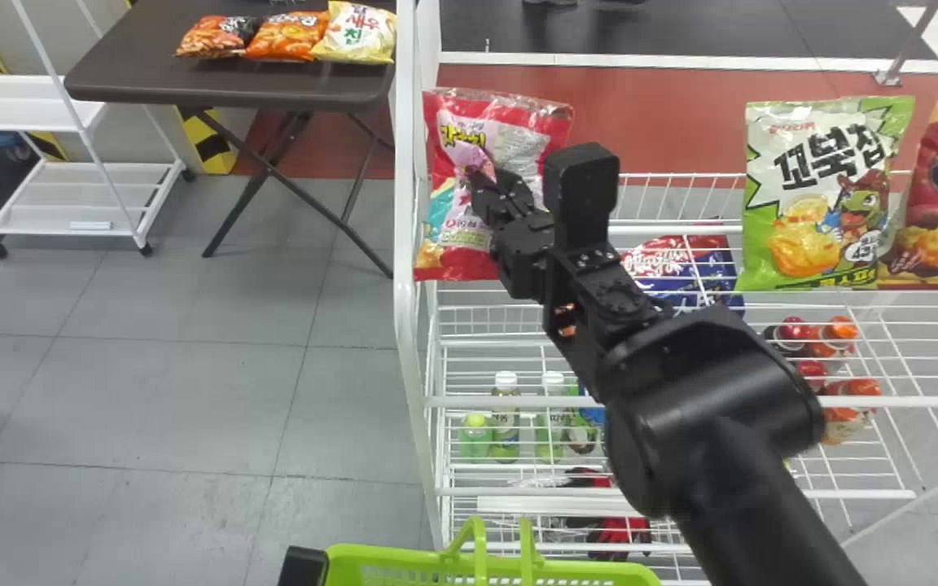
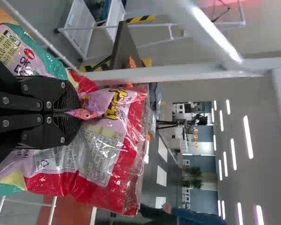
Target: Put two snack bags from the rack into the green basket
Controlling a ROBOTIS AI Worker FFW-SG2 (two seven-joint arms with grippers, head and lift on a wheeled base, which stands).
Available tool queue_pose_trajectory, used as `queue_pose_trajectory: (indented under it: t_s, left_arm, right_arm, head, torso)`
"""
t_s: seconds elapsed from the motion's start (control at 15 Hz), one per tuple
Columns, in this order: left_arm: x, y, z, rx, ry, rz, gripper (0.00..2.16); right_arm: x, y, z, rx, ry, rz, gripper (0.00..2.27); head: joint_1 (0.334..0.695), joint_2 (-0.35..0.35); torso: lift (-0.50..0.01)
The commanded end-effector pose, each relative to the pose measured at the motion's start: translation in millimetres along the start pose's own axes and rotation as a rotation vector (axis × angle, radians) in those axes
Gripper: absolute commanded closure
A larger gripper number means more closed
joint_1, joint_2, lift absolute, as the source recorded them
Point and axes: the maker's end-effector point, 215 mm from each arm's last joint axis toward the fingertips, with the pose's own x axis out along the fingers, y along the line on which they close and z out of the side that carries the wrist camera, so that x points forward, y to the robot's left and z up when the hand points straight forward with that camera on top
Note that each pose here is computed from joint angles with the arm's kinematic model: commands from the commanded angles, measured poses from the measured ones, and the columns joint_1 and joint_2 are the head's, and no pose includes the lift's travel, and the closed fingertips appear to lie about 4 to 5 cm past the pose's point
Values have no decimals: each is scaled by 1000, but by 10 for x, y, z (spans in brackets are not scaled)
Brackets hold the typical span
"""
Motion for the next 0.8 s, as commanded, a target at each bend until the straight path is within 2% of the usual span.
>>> queue_pose_trajectory:
  t_s: [0.0, 0.27, 0.47, 0.6, 0.73]
  left_arm:
    - [30, -33, -7, 10, 6, -1, 1517]
    - [60, -11, -21, 12, 12, 12, 1517]
    - [94, 6, 12, 24, 13, 26, 1517]
    - [112, 3, 56, 38, 11, 35, 1517]
    - [126, 8, 65, 32, 5, 32, 1517]
  right_arm:
    - [-272, -138, 97, -24, -26, -11, 2128]
    - [-1064, -315, -161, -25, 92, -2, 2128]
    - [-1792, -268, -252, -19, 146, 21, 2128]
    - [-2205, -237, -329, 21, 193, 36, 2128]
    - [-2611, -150, -613, 42, 326, 55, 2128]
  head:
    - [695, 20]
    - [695, -49]
    - [695, -129]
    - [695, -190]
    - [695, -230]
  torso:
    - [-7]
    - [-7]
    - [-7]
    - [-7]
    - [-7]
